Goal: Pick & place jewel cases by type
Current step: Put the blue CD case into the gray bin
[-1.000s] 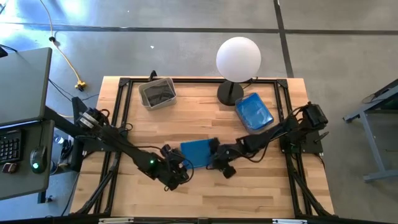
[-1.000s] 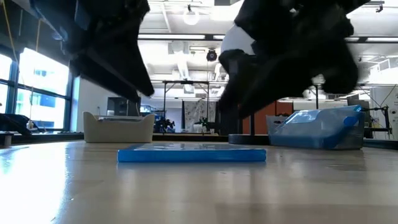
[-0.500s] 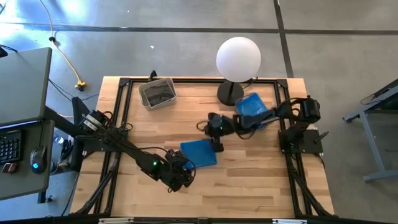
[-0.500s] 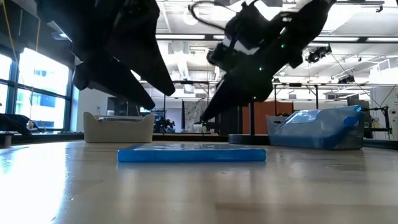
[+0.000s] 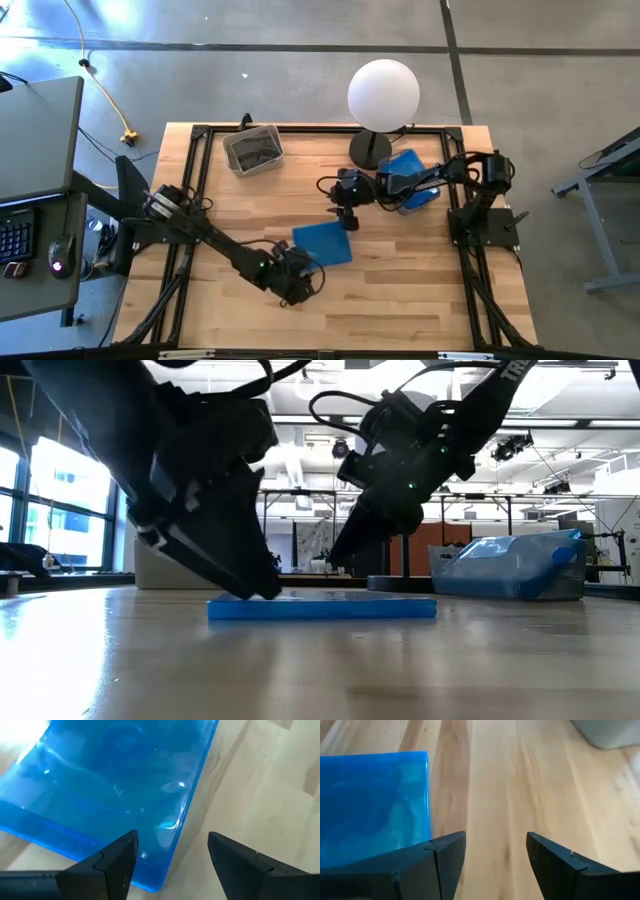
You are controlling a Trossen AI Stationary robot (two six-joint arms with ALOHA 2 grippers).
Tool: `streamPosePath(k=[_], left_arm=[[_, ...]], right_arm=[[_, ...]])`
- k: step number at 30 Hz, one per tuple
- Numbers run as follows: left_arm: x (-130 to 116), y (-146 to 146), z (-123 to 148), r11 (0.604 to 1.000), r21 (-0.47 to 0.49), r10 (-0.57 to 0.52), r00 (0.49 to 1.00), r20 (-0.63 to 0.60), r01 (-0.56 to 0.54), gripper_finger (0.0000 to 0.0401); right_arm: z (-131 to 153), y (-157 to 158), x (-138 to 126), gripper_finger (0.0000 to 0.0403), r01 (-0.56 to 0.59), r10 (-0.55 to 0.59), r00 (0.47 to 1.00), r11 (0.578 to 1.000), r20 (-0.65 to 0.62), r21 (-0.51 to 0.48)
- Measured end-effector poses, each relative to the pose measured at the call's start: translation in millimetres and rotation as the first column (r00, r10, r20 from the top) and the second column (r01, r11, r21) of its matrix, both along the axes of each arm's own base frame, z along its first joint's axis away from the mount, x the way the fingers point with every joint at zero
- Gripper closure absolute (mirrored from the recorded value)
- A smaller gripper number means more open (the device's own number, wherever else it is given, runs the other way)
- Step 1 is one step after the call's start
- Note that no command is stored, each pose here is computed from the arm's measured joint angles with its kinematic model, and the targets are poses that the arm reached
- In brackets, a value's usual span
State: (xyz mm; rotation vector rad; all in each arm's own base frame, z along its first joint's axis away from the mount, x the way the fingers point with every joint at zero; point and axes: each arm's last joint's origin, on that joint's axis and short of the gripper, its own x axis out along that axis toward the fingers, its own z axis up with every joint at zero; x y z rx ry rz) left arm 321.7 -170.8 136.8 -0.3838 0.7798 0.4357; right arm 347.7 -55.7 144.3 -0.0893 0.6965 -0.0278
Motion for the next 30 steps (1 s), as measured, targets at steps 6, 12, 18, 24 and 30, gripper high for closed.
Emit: streamPosePath(k=[6,12,18,24,30], left_arm=[[2,-1,-3,0.99,0.095,-0.105,0.994,-0.018,0.107,0.016],[0,0,-4,0.973,0.155,-0.16,0.985,-0.072,0.169,0.016],[-5,3,-7,0.96,0.2,-0.165,0.975,-0.152,0.194,0.016],[-9,6,-8,0.922,0.268,-0.218,0.947,-0.235,0.279,0.016],[-9,7,-7,0.841,0.374,-0.29,0.91,-0.297,0.39,0.016]], right_arm=[[-2,0,-2,0.0199,-0.001,0.0,1.0,1.0,-0.027,-0.027],[-8,4,-7,0.0199,-0.015,0.016,0.994,1.0,-0.106,0.015],[-14,10,-13,0.0199,-0.03,0.036,0.979,0.999,-0.203,0.033],[-18,33,-19,0.0199,-0.13,0.179,0.945,0.974,-0.274,0.188],[-20,68,-22,0.0199,-0.238,0.331,0.901,0.917,-0.281,0.319]])
